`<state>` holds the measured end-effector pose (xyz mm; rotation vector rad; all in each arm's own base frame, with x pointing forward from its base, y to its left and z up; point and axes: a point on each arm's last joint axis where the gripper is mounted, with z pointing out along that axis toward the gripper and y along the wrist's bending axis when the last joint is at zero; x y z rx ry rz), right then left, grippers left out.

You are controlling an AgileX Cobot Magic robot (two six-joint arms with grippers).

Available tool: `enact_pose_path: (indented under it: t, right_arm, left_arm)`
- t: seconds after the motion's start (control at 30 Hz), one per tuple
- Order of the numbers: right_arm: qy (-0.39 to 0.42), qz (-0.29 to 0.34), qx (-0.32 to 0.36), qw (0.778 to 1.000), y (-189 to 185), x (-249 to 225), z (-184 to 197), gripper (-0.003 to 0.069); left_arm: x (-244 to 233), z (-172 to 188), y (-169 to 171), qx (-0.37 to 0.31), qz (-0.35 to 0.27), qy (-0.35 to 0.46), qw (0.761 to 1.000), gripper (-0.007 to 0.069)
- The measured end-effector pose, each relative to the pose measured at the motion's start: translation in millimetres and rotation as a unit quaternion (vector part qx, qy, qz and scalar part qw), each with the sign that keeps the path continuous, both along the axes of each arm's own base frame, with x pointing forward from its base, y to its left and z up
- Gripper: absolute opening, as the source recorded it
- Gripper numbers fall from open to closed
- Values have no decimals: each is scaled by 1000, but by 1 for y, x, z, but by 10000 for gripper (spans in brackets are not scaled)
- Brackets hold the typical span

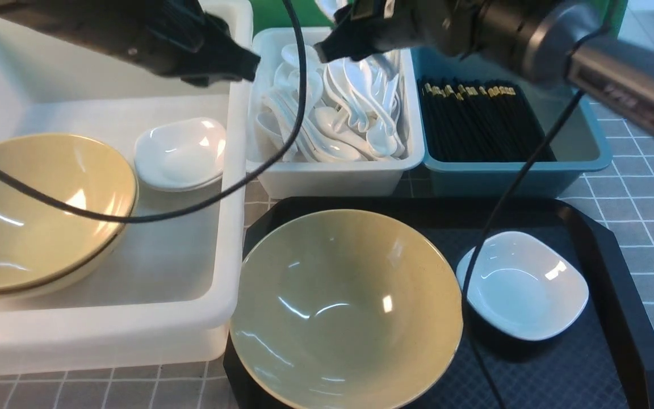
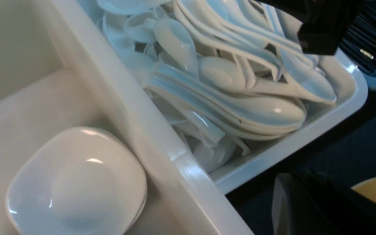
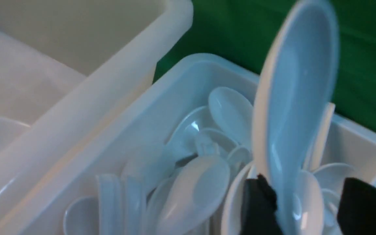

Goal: On grey table put chopsticks spoon bowls plates into blue grey white boxes.
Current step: 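Place the white spoon into the bin of spoons with the right gripper, then grasp the large bowl on the tray by its rim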

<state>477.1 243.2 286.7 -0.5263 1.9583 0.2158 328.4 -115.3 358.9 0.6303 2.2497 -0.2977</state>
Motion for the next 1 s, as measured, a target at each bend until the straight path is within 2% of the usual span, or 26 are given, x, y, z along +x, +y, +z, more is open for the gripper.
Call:
enact_pose_path:
  t: [0.03, 0.1, 0.17, 0.3, 0.43, 0.5, 0.53, 0.6, 0.67, 0.7, 0.77, 0.9, 1.0]
  right_arm:
    - [0, -1, 1, 1000, 0, 0, -1, 421]
    - [10, -6, 6, 1000, 0, 0, -3, 541]
    - [22, -10, 0, 1000, -3, -3, 7, 601]
    - [52, -10, -35, 998, -13, -19, 35, 617]
    - [111, 28, -154, 981, -39, -63, 87, 559]
    - [129, 39, -181, 974, -45, -74, 94, 533]
    - [153, 50, -208, 965, -53, -87, 103, 502]
    - [169, 55, -221, 959, -60, -97, 106, 454]
    - [178, 55, -225, 956, -64, -103, 106, 428]
    - [185, 54, -227, 955, -68, -111, 107, 394]
    - [196, 54, -229, 952, -74, -123, 107, 359]
    - [197, 56, -232, 951, -90, -153, 118, 294]
    - [195, 60, -241, 949, -99, -171, 122, 252]
  left_arm:
    - [0, 0, 0, 1, -1, 0, 1000, -11]
    - [0, -1, 0, 6, -5, 4, 1000, -11]
    - [-1, -1, 0, 8, -8, 5, 1000, -8]
    - [-3, -4, -5, 18, -23, 24, 999, 15]
    - [-3, -15, -32, 60, -88, 84, 991, 147]
    - [0, -22, -42, 73, -106, 95, 987, 202]
    - [3, -29, -53, 84, -120, 102, 984, 261]
    - [10, -45, -75, 107, -146, 112, 977, 384]
    - [12, -53, -82, 122, -157, 115, 973, 431]
    - [14, -68, -90, 144, -172, 126, 966, 491]
    - [16, -85, -97, 174, -186, 141, 957, 554]
    - [25, -117, -104, 210, -202, 162, 943, 602]
    - [31, -131, -107, 213, -202, 163, 942, 597]
